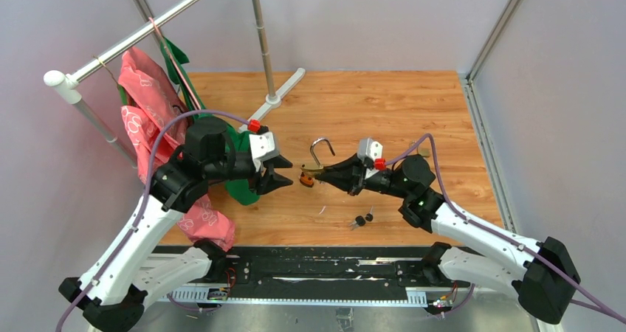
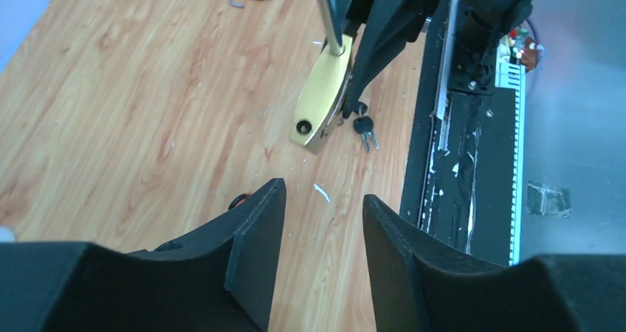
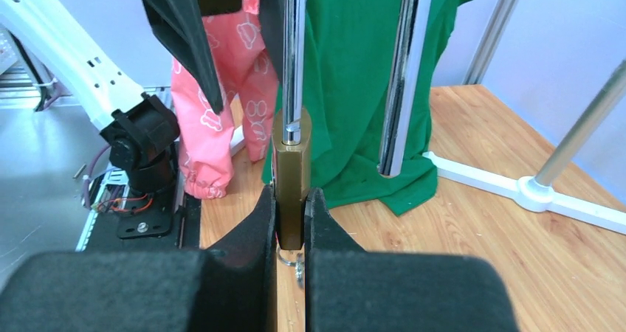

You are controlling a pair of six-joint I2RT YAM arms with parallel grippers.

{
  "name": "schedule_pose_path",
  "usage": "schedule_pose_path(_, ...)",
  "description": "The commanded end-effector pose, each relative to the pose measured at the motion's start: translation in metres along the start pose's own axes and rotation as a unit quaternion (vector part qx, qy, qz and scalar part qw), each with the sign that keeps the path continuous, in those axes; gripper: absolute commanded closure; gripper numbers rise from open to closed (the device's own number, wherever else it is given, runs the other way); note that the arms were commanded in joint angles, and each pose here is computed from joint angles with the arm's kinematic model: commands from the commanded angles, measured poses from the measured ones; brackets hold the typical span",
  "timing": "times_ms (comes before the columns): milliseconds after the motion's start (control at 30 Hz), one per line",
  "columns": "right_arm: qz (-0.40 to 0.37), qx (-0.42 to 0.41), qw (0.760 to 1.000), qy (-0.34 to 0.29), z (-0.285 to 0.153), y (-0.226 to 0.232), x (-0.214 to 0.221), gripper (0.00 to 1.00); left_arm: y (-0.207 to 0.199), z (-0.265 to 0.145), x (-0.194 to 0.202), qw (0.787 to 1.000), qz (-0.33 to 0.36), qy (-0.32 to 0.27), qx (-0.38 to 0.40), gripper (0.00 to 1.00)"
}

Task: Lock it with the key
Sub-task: Adjust the lock.

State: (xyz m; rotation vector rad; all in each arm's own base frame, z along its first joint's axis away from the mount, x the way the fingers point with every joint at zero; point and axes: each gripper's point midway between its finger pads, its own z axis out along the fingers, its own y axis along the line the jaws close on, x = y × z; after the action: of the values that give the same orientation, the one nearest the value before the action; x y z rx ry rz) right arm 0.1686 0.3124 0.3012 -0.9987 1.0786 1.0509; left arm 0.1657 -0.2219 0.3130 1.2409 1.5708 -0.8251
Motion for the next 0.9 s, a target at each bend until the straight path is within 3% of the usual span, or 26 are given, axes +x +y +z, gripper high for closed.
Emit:
schedule_pose_path(0,-0.026,-0.03,0.998,-0.044,0.008,0.018,-0.031,1.0,-0.007,0.012,-0.022,0.995,0.057,-0.075,0.032,0.48)
schedule_pose_path(167,-0.044,-0.037,0.997,-0.048,0.012,0.024,-0.038,1.0,-0.01,0.024,-0.019,0.993,0.052,-0.092,0.044,0.46)
schedule_pose_path(467,-0.048,-0.029,0.998,-0.036,0.015,0.021,-0.033,1.0,-0.033,0.031,-0.012,0.992,0.052,-0.079,0.087,0.65)
schedule_pose_path(567,-0.053,-0.025,0.997,-0.044,0.014,0.019,-0.038,1.0,-0.033,0.034,-0.002,0.993,0.052,-0.06,0.086,0.65)
schedule_pose_path(700,-0.055,-0.024,0.997,-0.043,0.014,0.019,-0.038,1.0,-0.028,0.035,0.008,0.995,0.06,-0.041,0.073,0.55)
schedule_pose_path(867,-0.056,-0.025,0.997,-0.043,0.013,0.02,-0.038,1.0,-0.022,0.037,0.008,0.996,0.056,-0.035,0.061,0.65)
